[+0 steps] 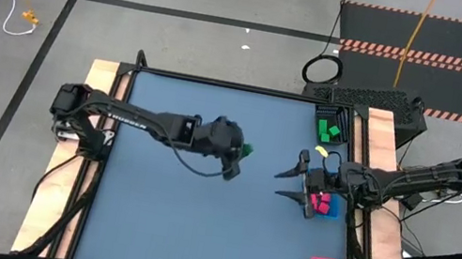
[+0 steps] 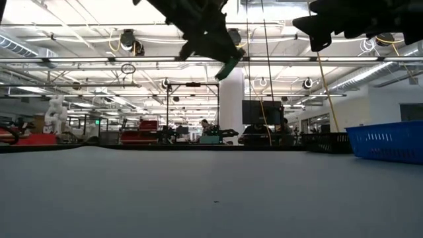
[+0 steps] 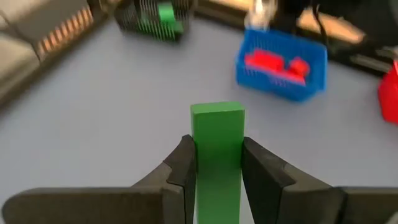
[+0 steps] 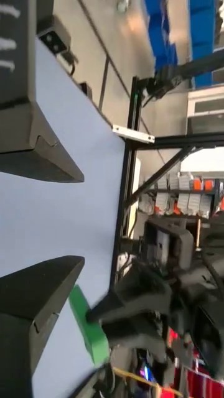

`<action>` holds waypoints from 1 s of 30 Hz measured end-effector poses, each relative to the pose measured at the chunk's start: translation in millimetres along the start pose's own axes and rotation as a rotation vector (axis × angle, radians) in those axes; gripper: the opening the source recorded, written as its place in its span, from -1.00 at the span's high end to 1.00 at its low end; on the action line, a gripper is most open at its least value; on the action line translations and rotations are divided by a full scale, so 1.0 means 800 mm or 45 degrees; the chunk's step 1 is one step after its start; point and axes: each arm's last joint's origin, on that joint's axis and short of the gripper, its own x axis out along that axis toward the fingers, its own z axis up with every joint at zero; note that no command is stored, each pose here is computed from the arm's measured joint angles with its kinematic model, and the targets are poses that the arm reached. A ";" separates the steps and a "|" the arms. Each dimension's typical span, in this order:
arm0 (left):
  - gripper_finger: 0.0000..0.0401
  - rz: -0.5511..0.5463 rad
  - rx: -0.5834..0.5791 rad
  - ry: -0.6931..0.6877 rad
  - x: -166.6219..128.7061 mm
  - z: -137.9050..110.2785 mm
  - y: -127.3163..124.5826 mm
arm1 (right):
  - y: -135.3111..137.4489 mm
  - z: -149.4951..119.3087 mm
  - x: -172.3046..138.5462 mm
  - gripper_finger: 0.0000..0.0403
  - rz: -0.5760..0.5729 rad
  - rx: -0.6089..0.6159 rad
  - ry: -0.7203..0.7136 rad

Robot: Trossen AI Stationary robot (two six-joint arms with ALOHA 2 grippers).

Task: Sort & place blocks by color
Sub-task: Put the green block into the black bin

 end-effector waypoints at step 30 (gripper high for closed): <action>0.52 -0.148 0.068 -0.644 0.073 0.013 -0.032 | -0.015 -0.019 0.029 0.01 -0.496 0.103 0.013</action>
